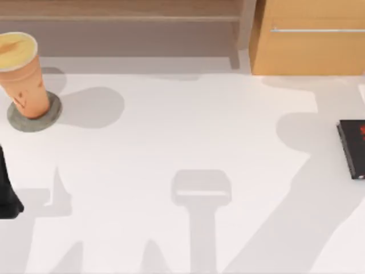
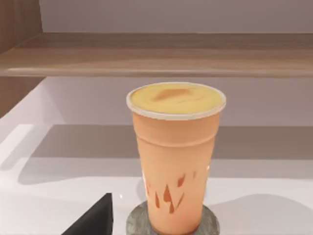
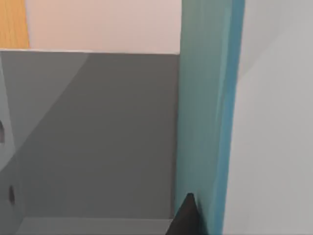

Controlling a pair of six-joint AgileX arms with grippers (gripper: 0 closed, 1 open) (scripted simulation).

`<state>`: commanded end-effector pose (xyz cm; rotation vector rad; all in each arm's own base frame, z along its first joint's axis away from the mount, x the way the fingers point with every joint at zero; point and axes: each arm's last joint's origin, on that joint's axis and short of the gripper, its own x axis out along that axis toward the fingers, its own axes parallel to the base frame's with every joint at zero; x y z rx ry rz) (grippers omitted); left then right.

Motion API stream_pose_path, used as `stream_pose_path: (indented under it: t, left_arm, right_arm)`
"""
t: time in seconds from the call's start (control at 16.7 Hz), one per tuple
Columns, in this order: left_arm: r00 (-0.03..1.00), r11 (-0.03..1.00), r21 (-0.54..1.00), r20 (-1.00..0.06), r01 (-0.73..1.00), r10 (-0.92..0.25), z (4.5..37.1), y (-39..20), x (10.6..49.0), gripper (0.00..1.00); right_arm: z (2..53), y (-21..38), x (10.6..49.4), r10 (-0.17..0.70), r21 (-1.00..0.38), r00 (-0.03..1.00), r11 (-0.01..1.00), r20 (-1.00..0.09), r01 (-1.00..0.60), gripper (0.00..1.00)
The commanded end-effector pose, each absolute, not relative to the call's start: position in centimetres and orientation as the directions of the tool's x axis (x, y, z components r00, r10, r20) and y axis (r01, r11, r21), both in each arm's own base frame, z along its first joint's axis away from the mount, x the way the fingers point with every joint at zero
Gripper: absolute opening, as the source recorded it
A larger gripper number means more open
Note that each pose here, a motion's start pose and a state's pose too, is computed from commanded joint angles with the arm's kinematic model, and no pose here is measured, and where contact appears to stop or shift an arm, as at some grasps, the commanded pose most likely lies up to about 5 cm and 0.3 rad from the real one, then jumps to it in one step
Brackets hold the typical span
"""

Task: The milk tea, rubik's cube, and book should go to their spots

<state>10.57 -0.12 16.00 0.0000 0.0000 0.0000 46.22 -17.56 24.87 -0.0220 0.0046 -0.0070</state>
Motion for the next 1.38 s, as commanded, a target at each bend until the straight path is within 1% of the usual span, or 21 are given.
stream_pose_path:
  t: [0.06,1.14,1.26,1.38]
  left_arm:
    - [1.0,1.0,0.0,0.0,0.0,0.0,16.0,-0.1,10.6,1.0]
    - [1.0,1.0,0.0,0.0,0.0,0.0,16.0,-0.1,10.6,1.0]
    - [1.0,1.0,0.0,0.0,0.0,0.0,16.0,-0.1,10.6,1.0]
    - [1.0,1.0,0.0,0.0,0.0,0.0,16.0,-0.1,10.6,1.0]
  right_arm:
    - [24.9,-17.6,46.2,-0.007,-0.022,1.0,1.0,-0.004,0.007,0.0]
    - [25.9,-17.5,45.3,-0.005,-0.02,1.0,1.0,-0.003,0.005,0.0]
    - [26.3,-17.4,44.9,0.001,0.002,1.0,1.0,0.011,-0.001,0.0]
    - [27.0,-16.9,44.0,0.017,0.056,0.999,0.998,0.039,-0.02,0.0]
